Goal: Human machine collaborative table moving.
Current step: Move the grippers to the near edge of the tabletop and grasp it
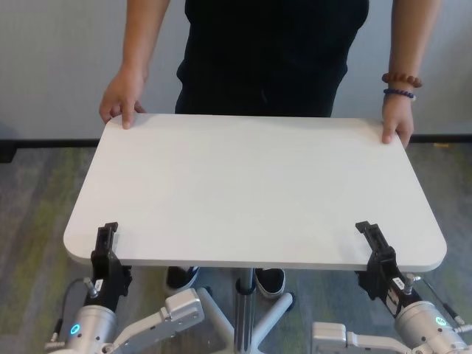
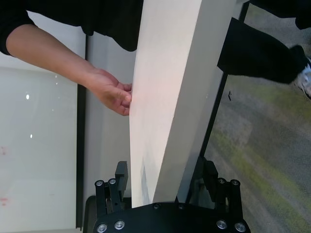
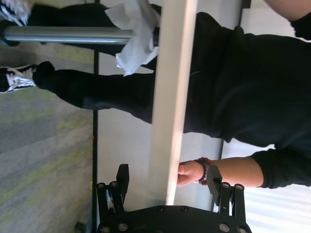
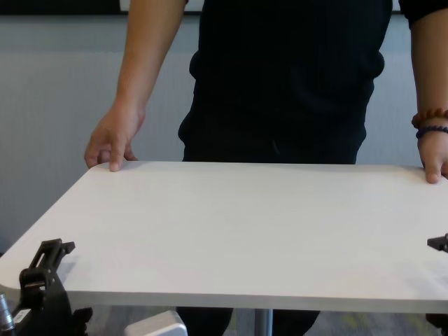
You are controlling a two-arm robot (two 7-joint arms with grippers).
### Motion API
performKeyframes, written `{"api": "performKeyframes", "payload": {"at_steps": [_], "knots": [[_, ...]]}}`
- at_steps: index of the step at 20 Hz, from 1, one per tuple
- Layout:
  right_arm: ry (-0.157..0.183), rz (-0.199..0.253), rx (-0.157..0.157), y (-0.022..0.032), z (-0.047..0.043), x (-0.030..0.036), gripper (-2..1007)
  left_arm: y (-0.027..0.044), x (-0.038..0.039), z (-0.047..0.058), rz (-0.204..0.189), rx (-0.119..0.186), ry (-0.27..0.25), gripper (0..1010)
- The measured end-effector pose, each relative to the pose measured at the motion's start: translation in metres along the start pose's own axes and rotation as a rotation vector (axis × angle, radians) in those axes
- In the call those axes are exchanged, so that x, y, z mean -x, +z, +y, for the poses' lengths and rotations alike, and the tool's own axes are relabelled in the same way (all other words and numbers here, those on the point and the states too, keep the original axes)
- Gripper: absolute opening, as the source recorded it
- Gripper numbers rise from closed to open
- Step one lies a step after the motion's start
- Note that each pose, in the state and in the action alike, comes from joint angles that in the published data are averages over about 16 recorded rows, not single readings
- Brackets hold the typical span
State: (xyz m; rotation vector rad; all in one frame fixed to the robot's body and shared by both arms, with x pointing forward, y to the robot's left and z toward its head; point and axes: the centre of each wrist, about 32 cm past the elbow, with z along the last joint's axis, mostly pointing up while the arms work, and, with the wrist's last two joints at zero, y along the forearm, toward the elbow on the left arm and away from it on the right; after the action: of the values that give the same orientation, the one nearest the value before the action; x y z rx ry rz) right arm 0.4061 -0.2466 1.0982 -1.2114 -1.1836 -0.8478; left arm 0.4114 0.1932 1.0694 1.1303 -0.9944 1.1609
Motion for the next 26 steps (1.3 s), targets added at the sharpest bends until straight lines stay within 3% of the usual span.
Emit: {"api": "performKeyframes", "payload": {"at_steps": [5,12,26], "knots": [[-0.011,-0.02,0.016,0.0033,0.0005,0.0046,1001,-0.0002,0.001,0.0011,-0.002,-0.004,0.003,1000],[-0.004,-0.025,0.032,0.0031,0.0035,0.0084,1001,-0.0008,0.0015,0.0025,-0.003,-0.012,0.008,1000],[-0.002,-0.01,0.048,0.0013,0.0076,0.0096,1001,-0.0014,0.0005,0.0032,0.003,-0.013,0.009,1000]]}}
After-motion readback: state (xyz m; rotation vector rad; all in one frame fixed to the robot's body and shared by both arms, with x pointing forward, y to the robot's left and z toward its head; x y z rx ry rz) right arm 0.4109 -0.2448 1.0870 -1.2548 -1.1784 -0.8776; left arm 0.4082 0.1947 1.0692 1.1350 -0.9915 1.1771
